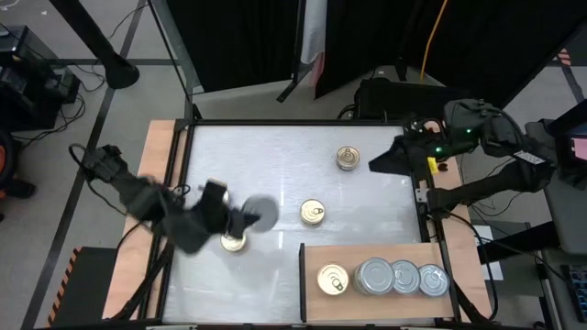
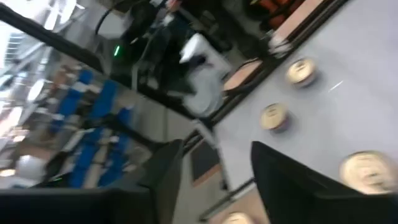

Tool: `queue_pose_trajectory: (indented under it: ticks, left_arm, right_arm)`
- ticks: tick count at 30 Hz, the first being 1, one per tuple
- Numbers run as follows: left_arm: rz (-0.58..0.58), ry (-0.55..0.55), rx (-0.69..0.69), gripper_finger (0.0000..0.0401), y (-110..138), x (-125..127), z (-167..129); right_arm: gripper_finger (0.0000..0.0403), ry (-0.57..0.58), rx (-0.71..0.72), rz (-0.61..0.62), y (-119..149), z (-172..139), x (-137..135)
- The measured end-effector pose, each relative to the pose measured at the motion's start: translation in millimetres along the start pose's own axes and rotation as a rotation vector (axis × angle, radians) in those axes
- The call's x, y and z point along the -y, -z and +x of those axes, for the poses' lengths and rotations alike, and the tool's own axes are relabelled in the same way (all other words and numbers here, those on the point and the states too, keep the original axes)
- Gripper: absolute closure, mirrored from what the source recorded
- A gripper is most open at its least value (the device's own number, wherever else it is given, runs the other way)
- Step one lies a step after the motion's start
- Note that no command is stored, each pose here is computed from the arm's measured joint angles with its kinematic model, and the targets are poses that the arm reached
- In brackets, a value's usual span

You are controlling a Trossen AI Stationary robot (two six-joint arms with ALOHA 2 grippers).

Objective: Stack canned seafood by type on shelf
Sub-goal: Stack the green tuna can on top of the other green tuna can on the shelf

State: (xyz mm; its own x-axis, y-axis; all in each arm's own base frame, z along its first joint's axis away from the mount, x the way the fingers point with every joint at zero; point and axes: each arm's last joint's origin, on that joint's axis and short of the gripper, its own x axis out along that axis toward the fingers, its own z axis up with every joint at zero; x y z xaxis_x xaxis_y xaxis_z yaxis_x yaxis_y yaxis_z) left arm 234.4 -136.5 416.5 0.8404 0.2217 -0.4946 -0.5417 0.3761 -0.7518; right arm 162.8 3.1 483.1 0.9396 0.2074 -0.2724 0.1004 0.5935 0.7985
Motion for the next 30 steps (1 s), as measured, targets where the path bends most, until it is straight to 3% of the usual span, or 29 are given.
queue_pose_trajectory:
  ticks: [7, 13, 16, 24, 30]
  left_arm:
    - [-0.017, 0.326, 0.175, 0.0261, -62, 41, 27]
    - [-0.036, 0.535, 0.170, 0.0261, -83, 57, 47]
    - [-0.037, 0.587, 0.141, 0.0261, -84, 60, 55]
    - [-0.050, 0.589, 0.116, 0.0261, -77, 62, 69]
    - [-0.048, 0.588, 0.125, 0.0255, -76, 62, 71]
  right_arm:
    - [0.0119, -0.082, -0.053, 0.068, -7, 38, -25]
    - [0.0085, -0.100, -0.036, 0.088, -14, 68, -30]
    - [0.0082, -0.098, -0.016, 0.086, -16, 80, -29]
    - [0.0096, -0.156, 0.021, 0.046, -21, 83, -35]
    - [0.0159, -0.144, 0.015, 0.055, -21, 83, -34]
